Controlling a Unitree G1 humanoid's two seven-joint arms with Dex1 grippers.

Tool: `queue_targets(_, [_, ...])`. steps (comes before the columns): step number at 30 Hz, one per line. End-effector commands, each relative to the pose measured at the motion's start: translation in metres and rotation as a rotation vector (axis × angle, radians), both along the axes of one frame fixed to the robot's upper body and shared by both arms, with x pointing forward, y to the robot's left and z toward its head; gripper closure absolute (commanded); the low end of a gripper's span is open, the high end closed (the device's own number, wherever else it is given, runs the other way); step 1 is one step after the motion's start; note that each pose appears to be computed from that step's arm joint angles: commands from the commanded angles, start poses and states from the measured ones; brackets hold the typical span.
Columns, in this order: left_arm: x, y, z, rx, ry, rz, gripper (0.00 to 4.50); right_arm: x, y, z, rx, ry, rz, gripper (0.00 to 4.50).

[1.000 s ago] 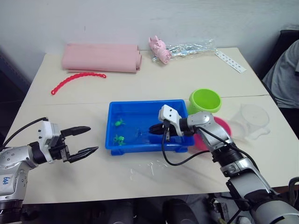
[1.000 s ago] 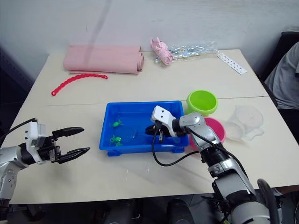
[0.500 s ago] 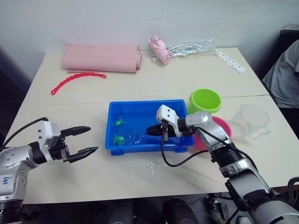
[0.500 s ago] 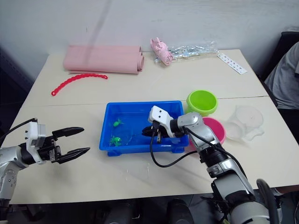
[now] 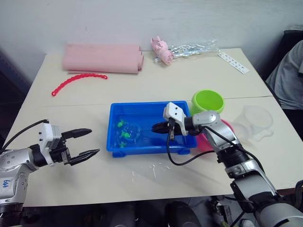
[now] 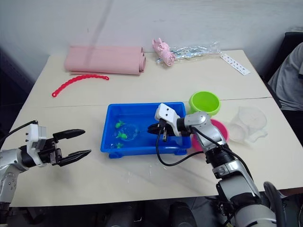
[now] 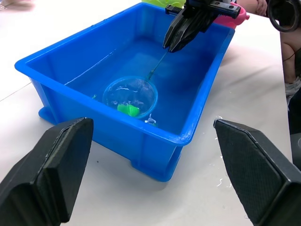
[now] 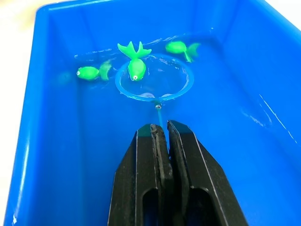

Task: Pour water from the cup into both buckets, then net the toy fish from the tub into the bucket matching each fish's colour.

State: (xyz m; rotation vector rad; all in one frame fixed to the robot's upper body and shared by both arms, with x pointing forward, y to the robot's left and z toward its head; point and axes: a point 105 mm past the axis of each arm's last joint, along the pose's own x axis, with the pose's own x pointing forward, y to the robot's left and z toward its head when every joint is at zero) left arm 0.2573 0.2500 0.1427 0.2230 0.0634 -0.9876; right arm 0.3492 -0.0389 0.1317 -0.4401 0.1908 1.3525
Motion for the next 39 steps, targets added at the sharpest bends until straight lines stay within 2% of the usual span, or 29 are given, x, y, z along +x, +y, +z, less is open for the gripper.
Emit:
queue_targets(1, [-0.002, 0.000, 0.006, 0.009, -0.035, -0.003, 0.01, 0.002, -0.003, 0.010, 0.051, -0.019, 0.004, 4.50])
queue_targets(5, [-0.002, 0.000, 0.006, 0.010, -0.036, -0.001, 0.01, -0.003, -0.011, 0.018, 0.061, -0.065, 0.042, 4.50])
queue_targets(10, [-0.003, 0.000, 0.010, -0.001, -0.043, -0.001, 0.01, -0.011, -0.027, 0.040, 0.099, -0.140, 0.083, 4.50])
queue_targets(16, [-0.002, -0.010, 0.021, -0.049, -0.063, -0.042, 0.01, -0.020, -0.059, 0.053, 0.096, -0.224, 0.037, 4.50])
queue_targets(21, [0.003, -0.032, 0.029, -0.093, -0.079, -0.120, 0.01, -0.027, -0.086, 0.058, 0.134, -0.247, -0.073, 4.50])
queue_targets(26, [0.009, -0.050, 0.032, -0.104, -0.072, -0.197, 0.01, -0.042, -0.106, 0.063, 0.141, -0.235, -0.116, 4.50])
queue_targets(29, [0.012, -0.053, 0.034, -0.111, -0.074, -0.220, 0.01, -0.054, -0.117, 0.073, 0.162, -0.232, -0.138, 4.50])
queue_targets(33, [0.021, -0.062, 0.041, -0.146, -0.089, -0.256, 0.01, -0.069, -0.150, 0.096, 0.178, -0.237, -0.249, 4.50])
queue_targets(39, [0.026, -0.066, 0.044, -0.169, -0.097, -0.277, 0.01, -0.065, -0.209, 0.119, 0.143, -0.303, -0.479, 4.50])
